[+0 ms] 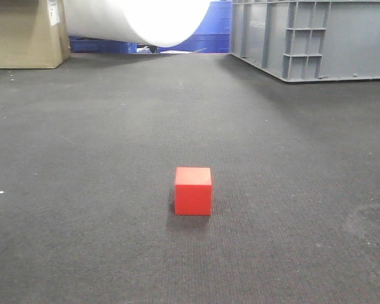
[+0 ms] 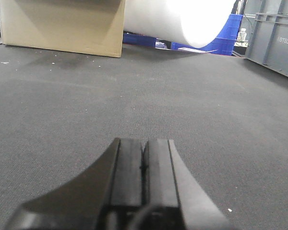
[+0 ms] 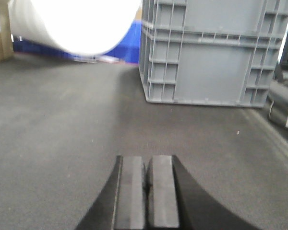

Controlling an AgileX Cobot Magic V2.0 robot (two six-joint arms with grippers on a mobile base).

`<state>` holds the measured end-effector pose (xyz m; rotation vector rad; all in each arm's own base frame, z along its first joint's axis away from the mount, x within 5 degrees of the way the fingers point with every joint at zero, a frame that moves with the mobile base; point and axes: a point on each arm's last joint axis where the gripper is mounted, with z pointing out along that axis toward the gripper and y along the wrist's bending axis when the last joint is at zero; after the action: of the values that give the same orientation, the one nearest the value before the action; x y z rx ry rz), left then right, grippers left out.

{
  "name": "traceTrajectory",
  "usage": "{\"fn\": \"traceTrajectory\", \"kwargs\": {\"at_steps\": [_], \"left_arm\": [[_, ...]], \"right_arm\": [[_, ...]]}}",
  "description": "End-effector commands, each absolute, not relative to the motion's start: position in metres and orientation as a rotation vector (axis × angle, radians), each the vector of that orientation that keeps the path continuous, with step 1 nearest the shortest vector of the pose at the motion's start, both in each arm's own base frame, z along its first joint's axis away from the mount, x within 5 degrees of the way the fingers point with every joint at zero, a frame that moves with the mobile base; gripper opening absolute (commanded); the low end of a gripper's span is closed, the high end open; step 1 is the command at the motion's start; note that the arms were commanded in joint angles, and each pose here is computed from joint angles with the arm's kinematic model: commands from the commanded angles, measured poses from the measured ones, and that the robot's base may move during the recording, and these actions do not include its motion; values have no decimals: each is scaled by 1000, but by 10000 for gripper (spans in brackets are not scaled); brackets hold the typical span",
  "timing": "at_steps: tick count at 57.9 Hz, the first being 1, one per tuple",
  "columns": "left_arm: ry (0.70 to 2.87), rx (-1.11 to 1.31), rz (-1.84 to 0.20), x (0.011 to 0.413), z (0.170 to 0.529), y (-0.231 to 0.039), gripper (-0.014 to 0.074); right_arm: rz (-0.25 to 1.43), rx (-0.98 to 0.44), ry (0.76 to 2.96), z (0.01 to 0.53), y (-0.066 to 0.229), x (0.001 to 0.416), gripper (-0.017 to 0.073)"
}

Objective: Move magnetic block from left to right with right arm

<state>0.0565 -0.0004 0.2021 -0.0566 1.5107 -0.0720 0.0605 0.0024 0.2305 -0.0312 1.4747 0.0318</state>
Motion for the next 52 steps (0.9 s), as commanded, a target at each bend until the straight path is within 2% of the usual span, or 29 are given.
{"fn": "traceTrajectory", "kwargs": {"at_steps": [1,13,52], "left_arm": [[1421,-60,-84,55,208,0,-117],[1421,-60,-84,55,208,0,-117],[1421,-60,-84,55,208,0,-117]], "right_arm": [[14,-22,1335,239,1,53,60],[42,0,1371,214,1,54,60],[42,1,1366,215,1,53,60]]}}
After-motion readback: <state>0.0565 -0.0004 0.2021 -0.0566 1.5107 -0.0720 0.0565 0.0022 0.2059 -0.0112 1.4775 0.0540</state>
